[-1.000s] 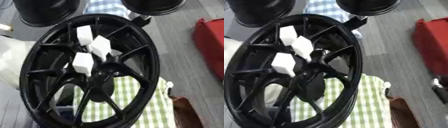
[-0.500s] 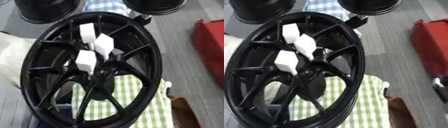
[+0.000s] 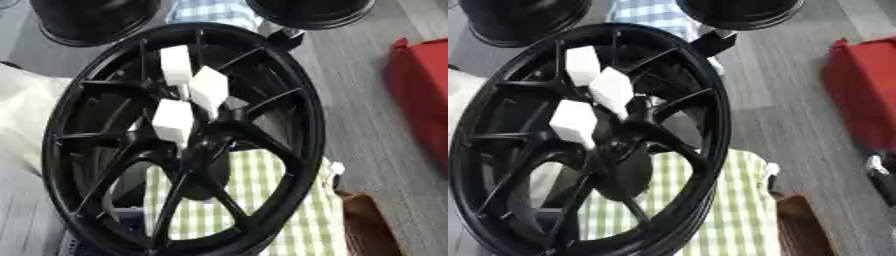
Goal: Pull the pin out of the wheel hub.
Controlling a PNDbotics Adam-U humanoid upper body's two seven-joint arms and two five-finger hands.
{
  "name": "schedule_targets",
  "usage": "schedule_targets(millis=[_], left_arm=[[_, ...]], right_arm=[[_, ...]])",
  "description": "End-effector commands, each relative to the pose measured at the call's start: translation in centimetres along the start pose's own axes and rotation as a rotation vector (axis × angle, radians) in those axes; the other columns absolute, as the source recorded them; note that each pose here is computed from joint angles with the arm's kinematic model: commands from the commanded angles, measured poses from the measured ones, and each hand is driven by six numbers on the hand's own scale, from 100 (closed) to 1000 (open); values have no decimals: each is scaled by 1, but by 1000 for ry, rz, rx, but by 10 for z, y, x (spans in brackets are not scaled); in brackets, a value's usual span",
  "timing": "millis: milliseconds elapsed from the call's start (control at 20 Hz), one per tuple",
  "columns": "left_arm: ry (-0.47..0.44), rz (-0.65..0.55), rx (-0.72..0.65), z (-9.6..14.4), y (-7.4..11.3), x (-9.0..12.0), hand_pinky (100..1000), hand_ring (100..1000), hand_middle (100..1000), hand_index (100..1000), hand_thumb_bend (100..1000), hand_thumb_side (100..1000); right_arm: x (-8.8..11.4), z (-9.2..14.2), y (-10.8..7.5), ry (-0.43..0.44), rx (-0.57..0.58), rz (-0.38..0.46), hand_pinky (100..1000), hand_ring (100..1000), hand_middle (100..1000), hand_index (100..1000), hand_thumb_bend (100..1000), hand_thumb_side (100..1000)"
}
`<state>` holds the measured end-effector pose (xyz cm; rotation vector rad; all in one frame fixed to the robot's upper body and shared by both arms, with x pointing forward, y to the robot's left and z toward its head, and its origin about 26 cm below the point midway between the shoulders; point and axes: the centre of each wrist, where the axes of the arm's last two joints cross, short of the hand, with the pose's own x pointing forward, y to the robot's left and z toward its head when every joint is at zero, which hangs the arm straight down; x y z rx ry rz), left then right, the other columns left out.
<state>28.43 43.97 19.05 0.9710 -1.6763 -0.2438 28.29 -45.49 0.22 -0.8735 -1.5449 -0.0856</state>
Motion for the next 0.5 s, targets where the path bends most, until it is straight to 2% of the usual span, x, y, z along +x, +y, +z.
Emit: schedule_targets(millis=[50,250,500], left_arm=[[-89,178,81,-4,1,20,730,629,527,732,311,627],[-152,514,112,-5,-25,35,725,621,521,728,313,641],[-107,795,90,-5,-65,38,728,621,524,731,342,652]], right_arm=[[5,-5,-8,-22,-7,12,637,635,533,689,100,516],[6,-6,-5,-25,1,7,637,634,532,689,100,516],[7,-6,-3,-27,11,6,637,634,532,689,100,514]])
